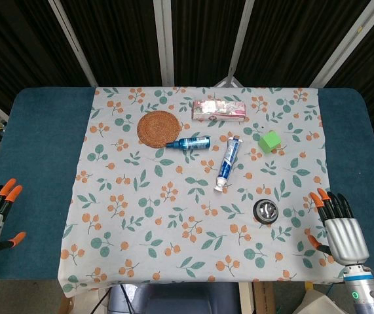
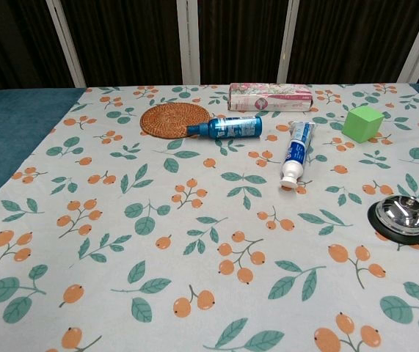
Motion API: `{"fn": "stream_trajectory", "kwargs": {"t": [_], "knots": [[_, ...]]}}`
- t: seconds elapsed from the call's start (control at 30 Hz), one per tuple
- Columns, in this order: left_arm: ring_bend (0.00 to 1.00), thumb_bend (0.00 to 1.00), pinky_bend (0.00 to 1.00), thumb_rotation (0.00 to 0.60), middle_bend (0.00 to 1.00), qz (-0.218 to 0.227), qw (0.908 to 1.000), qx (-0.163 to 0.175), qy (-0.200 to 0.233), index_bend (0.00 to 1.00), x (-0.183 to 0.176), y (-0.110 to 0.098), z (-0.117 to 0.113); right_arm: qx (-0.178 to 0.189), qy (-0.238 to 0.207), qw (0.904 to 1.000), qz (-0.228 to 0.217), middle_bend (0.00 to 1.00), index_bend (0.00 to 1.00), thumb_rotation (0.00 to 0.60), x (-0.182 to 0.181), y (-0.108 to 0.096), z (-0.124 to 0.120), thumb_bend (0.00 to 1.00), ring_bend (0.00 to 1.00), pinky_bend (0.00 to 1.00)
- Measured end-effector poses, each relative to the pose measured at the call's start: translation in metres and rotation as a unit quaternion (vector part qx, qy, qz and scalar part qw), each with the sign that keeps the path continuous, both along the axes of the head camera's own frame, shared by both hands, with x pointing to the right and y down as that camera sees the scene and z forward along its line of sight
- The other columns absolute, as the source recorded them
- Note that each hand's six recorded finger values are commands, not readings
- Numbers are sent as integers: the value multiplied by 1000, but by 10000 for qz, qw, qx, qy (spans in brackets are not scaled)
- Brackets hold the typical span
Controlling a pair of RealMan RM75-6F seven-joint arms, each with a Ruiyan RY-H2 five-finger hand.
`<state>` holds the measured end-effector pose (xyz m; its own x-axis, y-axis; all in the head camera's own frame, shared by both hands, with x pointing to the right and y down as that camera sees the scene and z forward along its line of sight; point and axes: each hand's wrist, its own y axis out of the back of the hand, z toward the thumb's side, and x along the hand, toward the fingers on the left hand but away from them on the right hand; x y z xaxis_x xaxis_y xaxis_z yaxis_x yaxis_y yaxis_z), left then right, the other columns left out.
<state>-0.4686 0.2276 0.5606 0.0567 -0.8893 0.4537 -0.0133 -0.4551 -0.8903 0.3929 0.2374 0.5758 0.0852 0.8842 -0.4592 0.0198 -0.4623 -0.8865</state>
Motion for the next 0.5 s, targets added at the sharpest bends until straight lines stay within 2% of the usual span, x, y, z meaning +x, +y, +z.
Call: {"fn": "stream_trajectory", "kwargs": {"t": [0.5], "knots": [[0, 33, 0, 600, 0, -33, 10000, 5, 16, 0, 0, 0, 0, -55, -37, 10000, -40, 0, 0, 600, -4, 2, 2, 243, 0, 0]]}}
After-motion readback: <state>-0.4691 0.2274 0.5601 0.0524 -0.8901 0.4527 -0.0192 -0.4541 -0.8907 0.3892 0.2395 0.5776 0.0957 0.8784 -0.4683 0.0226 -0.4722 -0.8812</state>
